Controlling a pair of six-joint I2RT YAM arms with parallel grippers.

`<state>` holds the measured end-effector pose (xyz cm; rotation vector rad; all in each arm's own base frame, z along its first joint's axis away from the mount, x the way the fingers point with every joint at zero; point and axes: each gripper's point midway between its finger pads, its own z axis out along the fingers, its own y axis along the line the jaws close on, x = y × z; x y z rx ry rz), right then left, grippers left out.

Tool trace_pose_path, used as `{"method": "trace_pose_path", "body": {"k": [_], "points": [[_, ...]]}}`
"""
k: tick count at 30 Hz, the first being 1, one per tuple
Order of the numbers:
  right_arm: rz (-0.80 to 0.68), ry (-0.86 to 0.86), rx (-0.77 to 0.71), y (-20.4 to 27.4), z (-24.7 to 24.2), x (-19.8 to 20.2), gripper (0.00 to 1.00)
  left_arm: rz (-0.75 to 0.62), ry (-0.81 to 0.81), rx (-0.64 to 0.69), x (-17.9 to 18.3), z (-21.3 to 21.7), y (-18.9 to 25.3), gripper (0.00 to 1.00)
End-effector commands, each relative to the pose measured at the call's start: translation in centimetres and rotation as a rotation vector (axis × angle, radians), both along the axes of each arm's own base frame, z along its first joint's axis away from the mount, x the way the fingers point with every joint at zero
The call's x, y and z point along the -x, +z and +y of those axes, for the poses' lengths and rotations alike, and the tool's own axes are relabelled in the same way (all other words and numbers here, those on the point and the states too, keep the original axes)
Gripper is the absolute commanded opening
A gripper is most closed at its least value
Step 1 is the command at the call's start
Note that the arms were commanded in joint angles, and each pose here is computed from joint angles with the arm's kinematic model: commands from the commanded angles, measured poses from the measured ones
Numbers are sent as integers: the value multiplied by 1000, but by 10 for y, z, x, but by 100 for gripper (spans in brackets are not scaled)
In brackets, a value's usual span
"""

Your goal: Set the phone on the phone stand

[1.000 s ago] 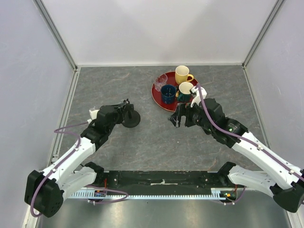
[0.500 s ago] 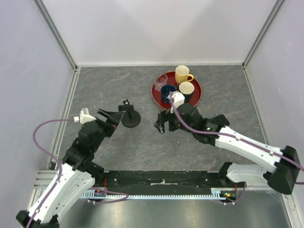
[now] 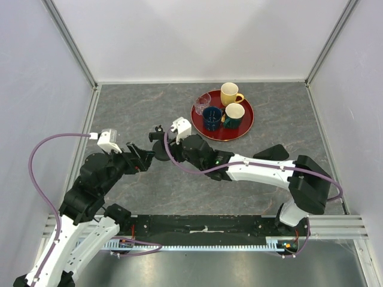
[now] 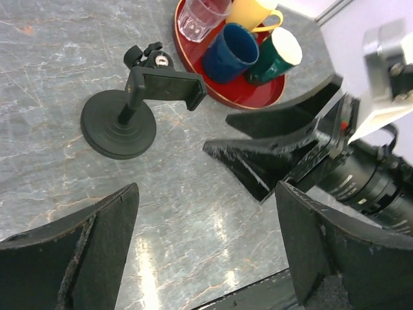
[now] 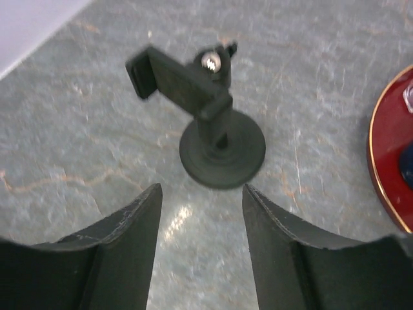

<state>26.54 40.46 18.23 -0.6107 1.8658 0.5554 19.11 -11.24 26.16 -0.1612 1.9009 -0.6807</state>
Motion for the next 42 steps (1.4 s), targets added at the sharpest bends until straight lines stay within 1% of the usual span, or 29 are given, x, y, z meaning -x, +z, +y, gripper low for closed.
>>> {"method": "trace_pose_path", "body": {"k": [1, 6, 9, 10, 12, 15, 16, 17, 18, 20, 21, 22, 23, 24, 25, 26, 27, 28, 29, 30, 31, 32, 34, 35, 36, 38, 39, 41, 42], "points": [[-133, -34, -145, 55, 28, -24, 59, -6, -65, -128, 1, 0, -3, 91], [-152, -39, -134, 53, 41, -33, 57, 4, -34, -168, -8, 4, -15, 91], [-152, -56, -118, 48, 45, -39, 50, 7, -23, -170, -11, 5, -17, 89], [-146, -54, -99, 44, 46, -39, 45, 9, -32, -168, -11, 3, -17, 88], [-144, -68, -72, 40, 47, -43, 41, 18, -42, -174, -11, 2, -21, 86], [-153, -103, -40, 34, 38, -47, 39, 28, -33, -186, -11, 4, -29, 85], [-159, -110, -34, 34, 36, -49, 35, 25, -29, -182, -10, 5, -29, 84], [-165, -114, -27, 35, 35, -49, 33, 21, -30, -180, -10, 5, -28, 83], [-171, -128, -15, 36, 32, -51, 28, 14, -30, -178, -9, 5, -26, 82], [-176, -129, 9, 37, 29, -51, 24, -2, -25, -177, -10, 6, -27, 82], [-171, -123, 15, 36, 28, -50, 24, -6, -21, -176, -11, 6, -27, 82], [-161, -105, 19, 35, 29, -46, 27, -12, -21, -173, -11, 6, -26, 81], [-157, -95, 16, 39, 27, -44, 34, -14, -25, -170, -10, 6, -26, 81], [-146, -88, 12, 41, 26, -41, 54, -13, -27, -171, -11, 5, -27, 80], [-113, -84, -8, 41, 25, -36, 64, -13, -28, -171, -10, 5, -27, 80], [-110, -80, -45, 55, 21, -31, 72, -19, -29, -168, -10, 5, -26, 80], [-92, -61, -52, 53, 19, -25, 83, -23, -29, -166, -10, 5, -26, 80], [-78, -33, -68, 57, 17, -18, 87, -27, -29, -165, -11, 5, -26, 80], [-77, -29, -126, 77, 11, -11, 89, -28, -31, -166, -11, 4, -27, 80], [-66, -26, -127, 73, 4, -5, 93, -32, -28, -165, -12, 5, -27, 80], [-69, -37, -146, 78, -4, -3, 94, -29, -28, -162, -12, 4, -27, 80], [-87, -72, -185, 96, -19, -3, 95, -30, -30, -162, -11, 4, -27, 79], [-75, -160, -172, 89, -47, -10, 98, -29, -31, -162, -11, 4, -27, 79], [-92, -240, -190, 100, -70, -16, 98, -32, -31, -160, -11, 4, -26, 79], [-78, -310, -164, 87, -93, -25, 98, -36, -31, -158, -11, 4, -26, 79], [-85, -444, -166, 86, -135, -38, 98, -37, -35, -156, -11, 3, -25, 79], [-65, -555, -142, 72, -171, -55, 98, -36, -35, -157, -11, 3, -26, 79], [28, -746, -144, 49, -224, -65, 98, -38, -36, -154, -10, 3, -25, 79], [96, -900, -92, 25, -276, -72, 98, -38, -36, -154, -10, 3, -25, 79]]}}
